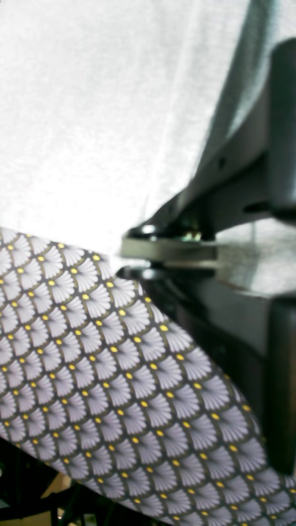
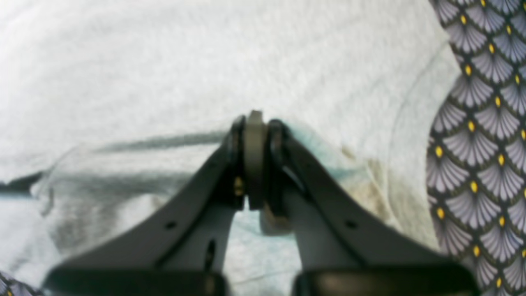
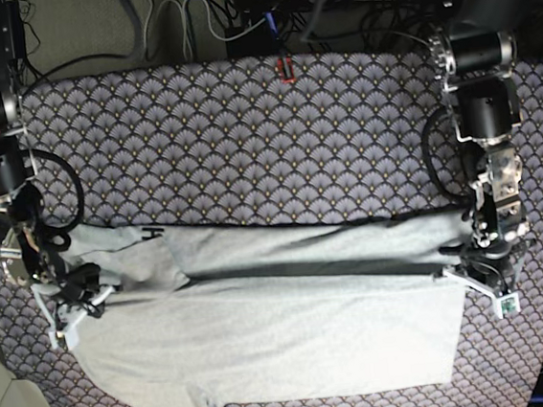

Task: Fold the T-shirt properly
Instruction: 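Lift the shoulders and fold them toward the hem with both grippers, then open both grippers and raise them off the folded shirt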

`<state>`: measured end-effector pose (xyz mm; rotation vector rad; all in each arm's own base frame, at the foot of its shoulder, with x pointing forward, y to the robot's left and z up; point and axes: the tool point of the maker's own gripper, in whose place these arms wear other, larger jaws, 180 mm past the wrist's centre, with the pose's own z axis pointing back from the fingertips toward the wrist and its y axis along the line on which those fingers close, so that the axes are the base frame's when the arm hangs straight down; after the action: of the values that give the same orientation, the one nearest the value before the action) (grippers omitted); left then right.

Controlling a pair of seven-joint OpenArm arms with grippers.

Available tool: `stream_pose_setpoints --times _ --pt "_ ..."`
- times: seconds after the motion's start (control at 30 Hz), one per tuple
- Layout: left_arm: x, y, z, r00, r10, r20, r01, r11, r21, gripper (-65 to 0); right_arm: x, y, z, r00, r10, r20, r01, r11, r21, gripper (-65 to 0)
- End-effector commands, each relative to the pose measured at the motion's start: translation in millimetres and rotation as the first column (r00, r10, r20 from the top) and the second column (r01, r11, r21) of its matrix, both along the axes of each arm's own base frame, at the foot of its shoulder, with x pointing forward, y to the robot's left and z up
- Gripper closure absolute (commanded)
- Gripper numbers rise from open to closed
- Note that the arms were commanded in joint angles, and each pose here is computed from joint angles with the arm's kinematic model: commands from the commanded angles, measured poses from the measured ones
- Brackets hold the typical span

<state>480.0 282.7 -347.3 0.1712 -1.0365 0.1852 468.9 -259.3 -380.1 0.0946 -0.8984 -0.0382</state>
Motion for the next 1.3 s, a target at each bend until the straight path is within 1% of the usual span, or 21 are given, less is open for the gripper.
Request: stream_pose_setpoints --times 0.0,0.1,0.23,0.3,0.37,0.7,0.77,0.87,0.97,1.0,1.07,1.13,1.2,1.27 --pt "15 10 33 0.996 0.013 0.087 -0.016 1.0 0.026 -0.4 17 -11 30 0.997 -0.009 0.082 0.01 1.0 -0.012 0.0" --pt "16 9 33 0.996 0.012 0.088 -0.014 1.0 0.026 -0.4 21 -12 35 0.996 -0.007 0.091 0.009 1.0 -0.019 0.0" --pt "23 4 43 0.995 -0.003 0.103 0.0 0.999 0.036 -0.4 27 -14 40 0.995 0.033 0.092 -0.021 0.992 -0.126 0.0" --pt "25 -2 42 0.995 -0.026 0.097 0.021 0.999 0.05 -0.4 28 -6 37 0.995 0.059 0.086 -0.045 0.986 -0.158 0.0" --pt "25 -4 41 0.995 -0.036 0.094 0.03 0.998 0.058 -0.4 28 -5 36 0.994 0.069 0.081 -0.053 0.982 -0.18 0.0" --pt "25 -2 42 0.995 -0.029 0.095 0.024 0.998 0.057 -0.7 28 -6 35 0.995 0.066 0.077 -0.051 0.982 -0.183 0.0" --pt "25 -1 42 0.995 -0.035 0.091 0.029 0.997 0.066 -4.7 27 -7 35 0.995 0.065 0.076 -0.05 0.982 -0.184 -4.4" --pt "24 4 43 0.995 -0.03 0.091 0.024 0.997 0.067 -20.1 27 -8 35 0.995 0.064 0.074 -0.049 0.982 -0.185 -14.8" --pt "24 5 44 0.995 -0.029 0.094 0.023 0.997 0.071 -35.1 27 -9 35 0.995 0.062 0.075 -0.047 0.982 -0.185 -27.1" --pt "24 6 45 0.995 -0.03 0.094 0.023 0.997 0.076 -39.7 26 -10 35 0.995 0.061 0.075 -0.046 0.981 -0.187 -30.0" --pt "25 5 49 0.994 -0.031 0.105 0.023 0.997 0.078 -46.4 27 -10 36 0.995 0.063 0.078 -0.047 0.981 -0.187 -32.4" --pt "25 6 54 0.993 -0.029 0.115 0.02 0.997 0.077 -50.9 27 -11 37 0.995 0.061 0.08 -0.045 0.982 -0.186 -32.5" --pt "23 4 60 0.99 -0.036 0.134 0.025 0.996 0.083 -52.8 25 -24 40 0.996 0.033 0.083 -0.017 0.983 -0.184 -32.5" --pt "10 2 51 0.993 -0.043 0.108 0.033 0.996 0.088 -52.8 13 -37 33 0.998 -0.01 0.068 0.021 0.987 -0.162 -32.5"
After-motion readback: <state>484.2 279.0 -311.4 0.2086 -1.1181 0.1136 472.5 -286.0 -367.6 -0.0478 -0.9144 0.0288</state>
